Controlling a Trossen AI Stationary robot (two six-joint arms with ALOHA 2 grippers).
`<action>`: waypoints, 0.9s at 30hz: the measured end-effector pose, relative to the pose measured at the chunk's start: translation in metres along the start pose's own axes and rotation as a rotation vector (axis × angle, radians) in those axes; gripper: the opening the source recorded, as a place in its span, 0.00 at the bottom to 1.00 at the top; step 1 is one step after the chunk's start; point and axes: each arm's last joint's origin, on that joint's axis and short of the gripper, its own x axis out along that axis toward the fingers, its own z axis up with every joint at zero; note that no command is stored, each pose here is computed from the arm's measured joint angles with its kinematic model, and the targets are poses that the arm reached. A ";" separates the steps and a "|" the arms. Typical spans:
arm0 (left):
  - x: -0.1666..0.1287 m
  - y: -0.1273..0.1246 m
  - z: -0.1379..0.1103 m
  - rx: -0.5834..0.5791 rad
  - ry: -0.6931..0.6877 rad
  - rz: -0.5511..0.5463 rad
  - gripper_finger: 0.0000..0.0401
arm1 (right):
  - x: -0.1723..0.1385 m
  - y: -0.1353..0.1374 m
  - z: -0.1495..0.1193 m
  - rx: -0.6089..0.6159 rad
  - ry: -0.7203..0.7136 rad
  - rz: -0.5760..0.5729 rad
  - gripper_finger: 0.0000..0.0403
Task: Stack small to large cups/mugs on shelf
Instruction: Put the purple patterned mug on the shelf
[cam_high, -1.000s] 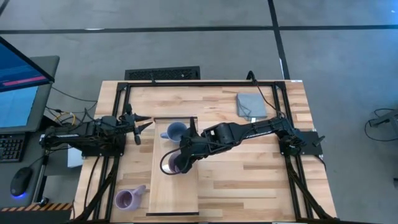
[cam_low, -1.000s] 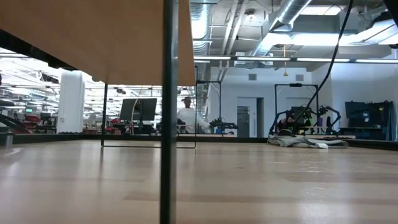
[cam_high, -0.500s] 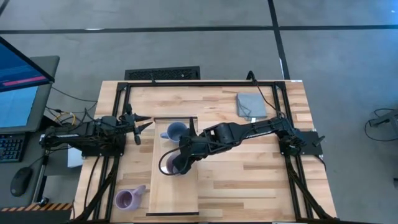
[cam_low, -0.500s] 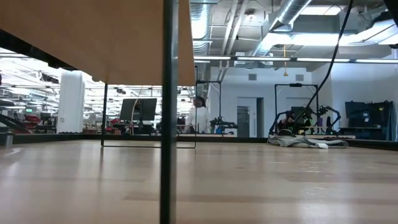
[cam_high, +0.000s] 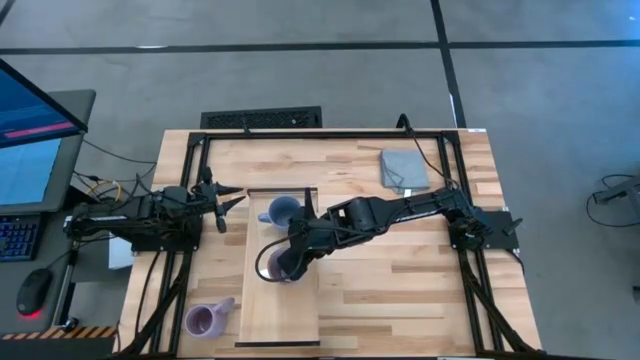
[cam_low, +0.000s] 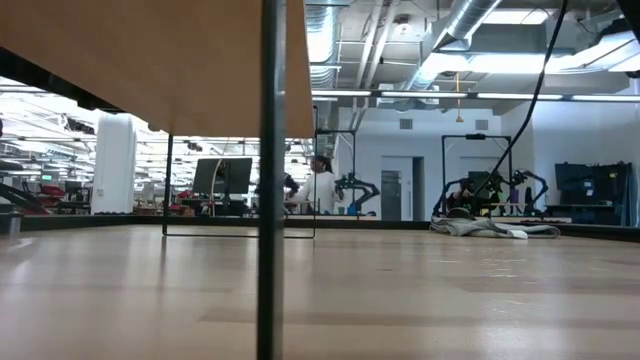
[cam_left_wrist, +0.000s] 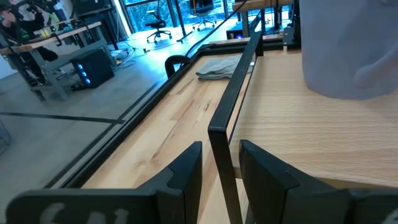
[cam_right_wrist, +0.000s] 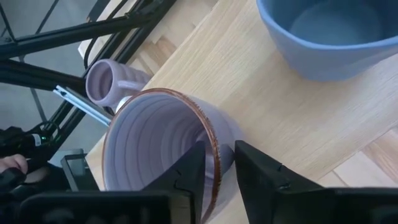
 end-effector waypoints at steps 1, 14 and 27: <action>0.000 0.000 0.000 0.000 0.000 0.000 0.25 | 0.000 0.000 0.000 0.000 0.001 0.001 0.28; 0.000 0.000 0.000 0.000 0.000 0.000 0.25 | 0.000 0.002 -0.003 0.031 0.040 0.026 0.34; 0.000 0.000 0.000 0.000 0.000 0.000 0.25 | 0.000 0.004 -0.004 0.029 0.035 0.035 0.36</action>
